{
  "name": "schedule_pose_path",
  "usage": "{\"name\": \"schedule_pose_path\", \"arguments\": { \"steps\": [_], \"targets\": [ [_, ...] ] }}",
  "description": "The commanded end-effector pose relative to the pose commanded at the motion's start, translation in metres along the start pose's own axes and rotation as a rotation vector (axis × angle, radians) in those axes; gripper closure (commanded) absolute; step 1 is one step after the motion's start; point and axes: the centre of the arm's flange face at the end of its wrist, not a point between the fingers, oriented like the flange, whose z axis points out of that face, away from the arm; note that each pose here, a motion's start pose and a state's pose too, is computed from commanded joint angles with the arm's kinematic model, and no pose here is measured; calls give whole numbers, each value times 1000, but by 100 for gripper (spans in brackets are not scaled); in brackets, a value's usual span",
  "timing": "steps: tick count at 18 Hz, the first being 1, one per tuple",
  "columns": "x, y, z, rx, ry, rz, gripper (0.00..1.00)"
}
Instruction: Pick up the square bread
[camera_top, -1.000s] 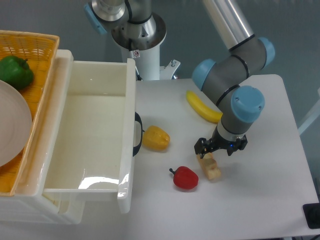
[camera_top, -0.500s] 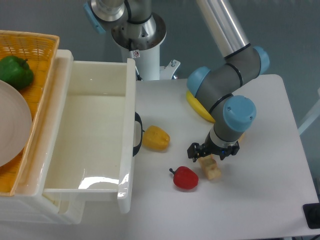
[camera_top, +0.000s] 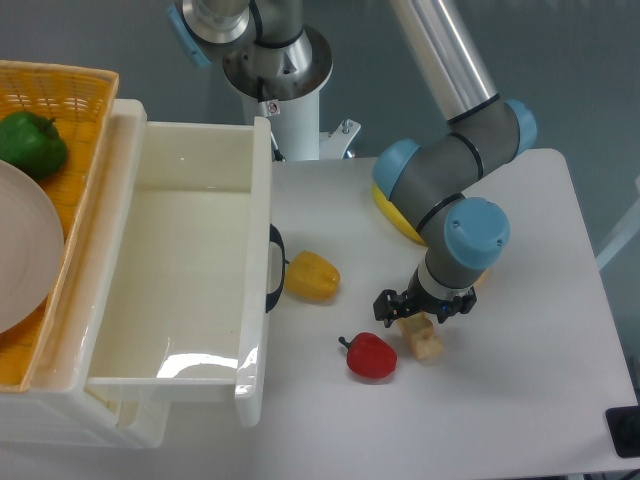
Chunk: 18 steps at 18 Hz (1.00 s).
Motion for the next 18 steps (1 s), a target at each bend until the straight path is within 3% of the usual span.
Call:
{"name": "schedule_pose_path", "arguments": {
  "steps": [4, 7, 12, 18],
  "targets": [
    [0, 0, -4, 5, -4, -2, 64],
    [-1, 0, -8, 7, -9, -3, 98],
    [-3, 2, -36, 43, -31, 17, 99],
    [5, 10, -70, 78, -61, 186, 99]
  ]
}}
